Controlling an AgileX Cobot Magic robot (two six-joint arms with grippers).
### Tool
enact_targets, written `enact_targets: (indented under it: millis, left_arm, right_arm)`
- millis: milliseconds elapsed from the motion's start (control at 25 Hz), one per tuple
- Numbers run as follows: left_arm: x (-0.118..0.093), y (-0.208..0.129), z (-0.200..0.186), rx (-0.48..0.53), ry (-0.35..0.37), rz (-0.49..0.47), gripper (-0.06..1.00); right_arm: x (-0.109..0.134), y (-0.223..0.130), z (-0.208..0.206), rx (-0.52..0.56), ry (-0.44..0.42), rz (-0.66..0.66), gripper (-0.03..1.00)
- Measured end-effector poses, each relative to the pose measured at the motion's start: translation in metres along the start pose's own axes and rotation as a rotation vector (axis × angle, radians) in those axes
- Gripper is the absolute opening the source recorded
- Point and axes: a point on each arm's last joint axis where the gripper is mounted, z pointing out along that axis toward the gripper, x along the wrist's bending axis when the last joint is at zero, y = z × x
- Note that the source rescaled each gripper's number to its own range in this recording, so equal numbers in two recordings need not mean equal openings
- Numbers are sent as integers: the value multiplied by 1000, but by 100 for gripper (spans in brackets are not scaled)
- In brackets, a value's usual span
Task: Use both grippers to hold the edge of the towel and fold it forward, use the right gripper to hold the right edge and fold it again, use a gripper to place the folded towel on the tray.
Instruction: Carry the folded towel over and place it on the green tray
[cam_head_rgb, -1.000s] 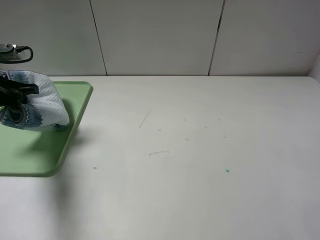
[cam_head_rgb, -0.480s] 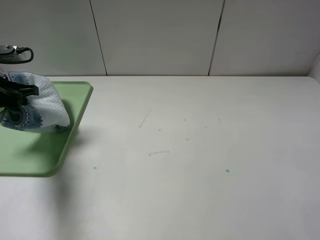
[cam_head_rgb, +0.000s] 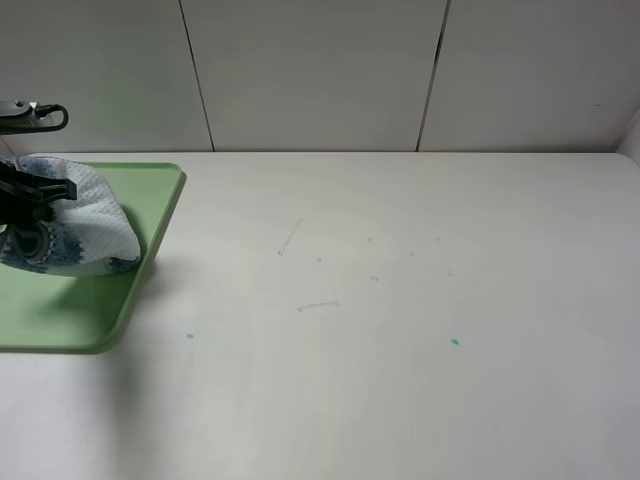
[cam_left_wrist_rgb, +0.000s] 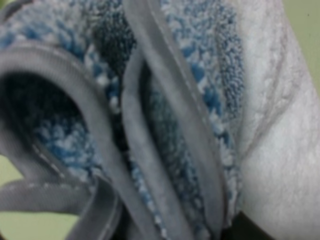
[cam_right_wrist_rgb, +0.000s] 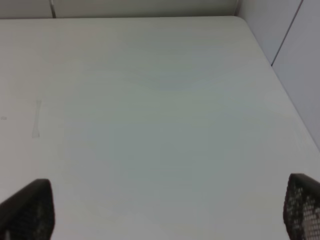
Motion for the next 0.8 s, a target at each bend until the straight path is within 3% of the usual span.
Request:
enact_targets:
  millis: [560, 600, 720, 800]
  left_arm:
    - [0, 0, 0, 5, 1, 0, 16]
    - [0, -1, 0, 8, 1, -1, 24]
    - [2, -1, 0, 12, 4, -9, 73]
    - [4, -1, 0, 13, 9, -8, 89]
  right_arm:
    - [0, 0, 0, 0, 0, 0, 100]
    - [0, 0, 0, 0, 0, 0, 100]
    - [0, 0, 0, 0, 0, 0, 100]
    - [0, 0, 0, 0, 0, 0, 100]
